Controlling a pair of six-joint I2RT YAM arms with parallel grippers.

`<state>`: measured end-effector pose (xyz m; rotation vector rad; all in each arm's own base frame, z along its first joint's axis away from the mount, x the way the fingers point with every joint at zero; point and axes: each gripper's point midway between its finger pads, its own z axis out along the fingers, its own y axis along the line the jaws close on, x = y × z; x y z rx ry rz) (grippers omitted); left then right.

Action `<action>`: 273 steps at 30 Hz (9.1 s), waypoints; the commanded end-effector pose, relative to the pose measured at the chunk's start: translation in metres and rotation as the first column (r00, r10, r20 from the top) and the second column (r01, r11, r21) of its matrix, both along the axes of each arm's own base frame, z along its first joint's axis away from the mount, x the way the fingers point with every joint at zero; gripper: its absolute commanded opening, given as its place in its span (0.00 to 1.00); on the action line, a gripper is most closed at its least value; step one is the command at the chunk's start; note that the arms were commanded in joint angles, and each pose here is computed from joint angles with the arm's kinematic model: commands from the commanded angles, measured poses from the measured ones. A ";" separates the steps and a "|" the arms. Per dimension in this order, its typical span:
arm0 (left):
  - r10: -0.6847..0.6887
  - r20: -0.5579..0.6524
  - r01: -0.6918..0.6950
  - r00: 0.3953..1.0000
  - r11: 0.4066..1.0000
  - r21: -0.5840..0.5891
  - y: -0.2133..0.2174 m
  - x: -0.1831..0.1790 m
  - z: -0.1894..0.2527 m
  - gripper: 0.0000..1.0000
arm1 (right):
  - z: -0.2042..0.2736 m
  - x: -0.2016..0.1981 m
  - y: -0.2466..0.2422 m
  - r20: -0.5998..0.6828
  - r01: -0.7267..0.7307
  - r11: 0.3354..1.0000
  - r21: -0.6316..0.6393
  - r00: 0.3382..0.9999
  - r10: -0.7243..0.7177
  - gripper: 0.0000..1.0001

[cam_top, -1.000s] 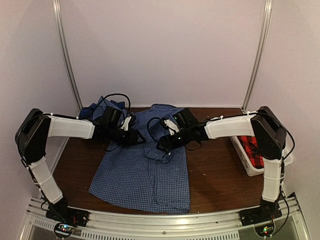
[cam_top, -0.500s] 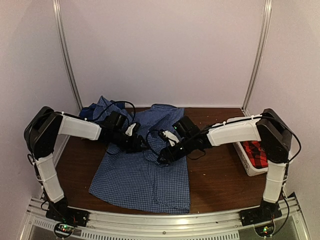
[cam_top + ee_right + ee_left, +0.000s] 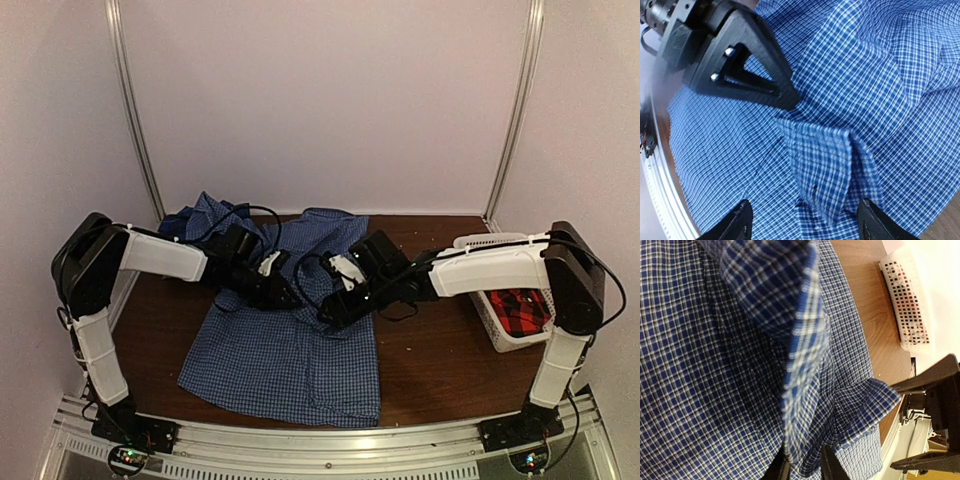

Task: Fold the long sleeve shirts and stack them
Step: Pick up the sleeve from the 1/3-folded shirt, then adjust the sleeve of the 1/3-folded shirt.

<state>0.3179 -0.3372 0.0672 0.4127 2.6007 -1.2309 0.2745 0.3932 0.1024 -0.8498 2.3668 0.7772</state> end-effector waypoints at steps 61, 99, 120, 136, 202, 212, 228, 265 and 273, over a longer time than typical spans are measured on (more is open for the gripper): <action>0.292 0.180 -0.270 0.939 0.953 -0.137 0.049 0.102 0.092 0.48 | 0.265 0.199 0.038 0.203 0.069 0.789 0.610 0.949 -0.240 0.00; 0.142 0.262 -0.158 0.955 0.987 0.041 -0.023 0.230 0.012 0.65 | 0.157 0.019 0.040 0.114 -0.109 0.850 0.515 0.992 0.059 0.00; 0.119 0.367 -0.201 0.923 0.960 0.195 -0.037 0.236 -0.009 0.57 | 0.042 -0.012 -0.001 -0.045 0.068 0.921 0.383 0.997 -0.055 0.00; 0.047 0.504 -0.218 0.862 0.933 0.286 -0.059 0.224 0.017 0.70 | 0.014 -0.008 0.000 -0.054 0.107 0.935 0.337 0.994 -0.095 0.00; 0.023 0.579 -0.366 0.815 0.795 0.484 -0.048 0.201 0.026 0.09 | -0.001 -0.007 0.003 -0.060 0.122 0.940 0.319 0.992 -0.108 0.00; 0.092 0.584 -0.413 0.807 0.795 0.445 -0.025 0.219 0.043 0.00 | 0.001 -0.006 0.002 -0.056 0.128 0.938 0.323 0.992 -0.117 0.00; 0.229 0.600 -0.531 0.766 0.752 0.391 0.018 0.224 0.072 0.00 | 0.007 0.000 -0.001 -0.046 0.150 0.934 0.324 0.989 -0.143 0.00; 0.218 0.517 -0.372 0.828 0.903 0.215 0.012 0.232 0.109 0.76 | 0.020 0.074 -0.123 -0.247 0.707 0.654 0.268 0.707 -0.663 0.00; 0.209 0.416 -0.296 0.885 0.942 0.156 0.012 0.185 0.085 0.73 | 0.072 0.062 -0.116 -0.275 0.687 0.633 0.357 0.725 -0.631 0.00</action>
